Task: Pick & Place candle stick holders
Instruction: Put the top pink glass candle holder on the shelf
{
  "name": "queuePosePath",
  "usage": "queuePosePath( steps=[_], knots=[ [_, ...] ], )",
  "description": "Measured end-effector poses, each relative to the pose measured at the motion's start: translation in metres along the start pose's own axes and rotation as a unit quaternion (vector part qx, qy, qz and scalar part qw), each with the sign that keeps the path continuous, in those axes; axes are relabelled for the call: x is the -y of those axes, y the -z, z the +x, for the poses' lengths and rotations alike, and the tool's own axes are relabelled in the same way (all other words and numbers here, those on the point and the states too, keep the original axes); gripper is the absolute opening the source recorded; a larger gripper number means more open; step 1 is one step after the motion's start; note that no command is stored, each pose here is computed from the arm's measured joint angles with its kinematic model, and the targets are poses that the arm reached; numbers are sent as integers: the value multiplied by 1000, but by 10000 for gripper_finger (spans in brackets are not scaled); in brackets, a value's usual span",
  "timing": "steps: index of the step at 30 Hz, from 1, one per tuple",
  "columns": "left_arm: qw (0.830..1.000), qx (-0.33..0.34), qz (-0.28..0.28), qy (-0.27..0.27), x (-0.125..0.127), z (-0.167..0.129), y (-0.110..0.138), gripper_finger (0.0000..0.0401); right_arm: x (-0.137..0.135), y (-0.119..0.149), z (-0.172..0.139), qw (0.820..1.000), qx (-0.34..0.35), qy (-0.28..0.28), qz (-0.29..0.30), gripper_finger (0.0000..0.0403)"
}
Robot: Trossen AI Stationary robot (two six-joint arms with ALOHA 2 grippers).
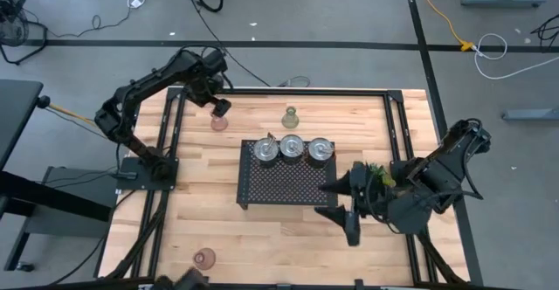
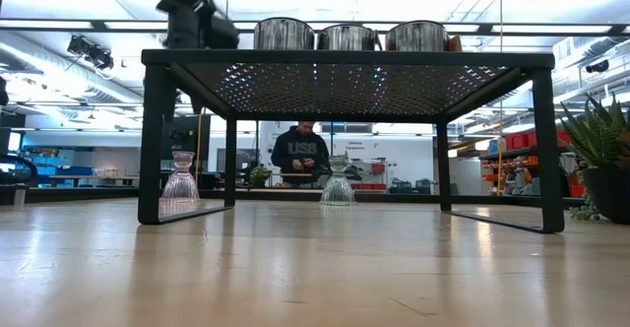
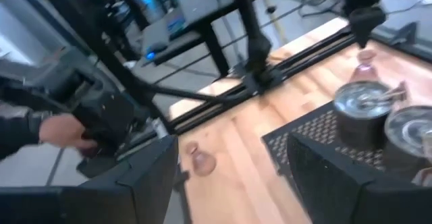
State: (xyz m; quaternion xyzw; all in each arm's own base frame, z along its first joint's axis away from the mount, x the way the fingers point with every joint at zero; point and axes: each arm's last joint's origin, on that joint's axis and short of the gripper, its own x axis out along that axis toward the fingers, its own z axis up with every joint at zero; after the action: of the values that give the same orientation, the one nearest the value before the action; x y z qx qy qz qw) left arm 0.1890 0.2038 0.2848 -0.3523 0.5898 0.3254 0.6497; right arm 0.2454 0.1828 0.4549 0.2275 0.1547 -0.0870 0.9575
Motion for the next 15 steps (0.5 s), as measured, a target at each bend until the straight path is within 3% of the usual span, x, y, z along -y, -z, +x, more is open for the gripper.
queuePosePath(
  steps=[7,15],
  knots=[
    [999,-10,-25,30,-32,30,-2,399,15,-14,16,999,16,31,6,274],
    [999,13,-32,33,-37,49,-3,399,27,-24,28,999,3,34,-20,274]
  ],
)
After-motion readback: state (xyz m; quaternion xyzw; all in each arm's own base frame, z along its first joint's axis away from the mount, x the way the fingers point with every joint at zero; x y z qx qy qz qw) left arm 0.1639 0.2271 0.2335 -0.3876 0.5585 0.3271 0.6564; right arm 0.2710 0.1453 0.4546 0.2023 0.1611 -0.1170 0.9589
